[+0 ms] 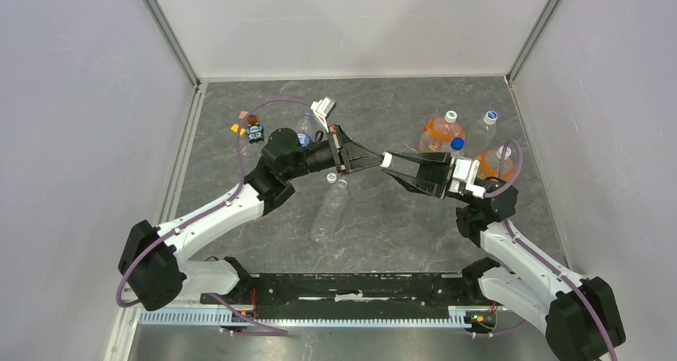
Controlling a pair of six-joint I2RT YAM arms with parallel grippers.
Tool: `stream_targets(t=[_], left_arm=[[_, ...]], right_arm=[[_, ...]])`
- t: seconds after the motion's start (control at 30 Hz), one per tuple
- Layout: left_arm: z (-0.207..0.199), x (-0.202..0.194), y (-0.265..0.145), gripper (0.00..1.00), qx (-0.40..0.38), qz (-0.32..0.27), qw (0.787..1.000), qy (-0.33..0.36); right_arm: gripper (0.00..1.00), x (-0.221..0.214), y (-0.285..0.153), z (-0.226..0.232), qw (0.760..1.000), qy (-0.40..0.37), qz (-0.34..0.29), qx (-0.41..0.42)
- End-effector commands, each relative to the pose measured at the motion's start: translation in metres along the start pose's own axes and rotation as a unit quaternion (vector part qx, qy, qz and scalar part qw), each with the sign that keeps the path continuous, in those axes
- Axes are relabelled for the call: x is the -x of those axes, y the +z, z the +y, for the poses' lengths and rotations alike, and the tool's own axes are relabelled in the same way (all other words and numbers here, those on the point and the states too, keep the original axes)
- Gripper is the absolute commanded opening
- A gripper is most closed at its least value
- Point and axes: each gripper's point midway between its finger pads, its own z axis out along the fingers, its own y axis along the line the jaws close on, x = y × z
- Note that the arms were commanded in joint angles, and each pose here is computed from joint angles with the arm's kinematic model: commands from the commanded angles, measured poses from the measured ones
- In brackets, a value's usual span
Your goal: Screw on the bottle caps
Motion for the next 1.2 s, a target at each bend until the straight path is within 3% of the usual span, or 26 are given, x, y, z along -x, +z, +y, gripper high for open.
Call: stream_targets(t=[0.0,0.2,0.23,0.43,0.63,0.9,0.97,1.17], left_arm=[[-0.02,0.001,0.002,0.02,-0.033,0.004,0.999,0.002],[-0.025,0.002,0.001,0.03,-0.041,0.001,0.999,0.003],[-0.023,0.002,0.001,0.08,-0.039,0.0,0.999,0.003],[-0.001,0.003,-0.004,0.5,0.014,-0.017,0.999,0.034],[0.042,0.016,-0.028,0.98,0.158,-0.052,0.981,0.102],[0.068,0.037,-0.095,1.0,0.284,-0.116,0.931,0.198],[0.079,0.039,-0.116,1.0,0.332,-0.115,0.91,0.221],[0.128,0.018,-0.152,1.0,0.488,0.014,0.843,0.226]], right_arm=[[0.43,0.028,0.008,0.0,0.999,-0.028,-0.037,0.017],[0.25,0.026,0.008,0.001,0.999,-0.025,-0.034,0.02],[0.2,0.024,0.008,0.001,0.999,-0.023,-0.032,0.02],[0.0,0.019,0.006,0.001,1.0,-0.012,-0.015,0.014],[0.0,0.003,0.0,-0.003,0.999,0.0,0.036,-0.004],[0.0,-0.031,-0.02,0.002,0.99,0.044,0.131,-0.025],[0.0,-0.037,-0.026,0.004,0.987,0.051,0.15,-0.033],[0.0,-0.056,-0.045,0.01,0.974,0.067,0.213,-0.046]])
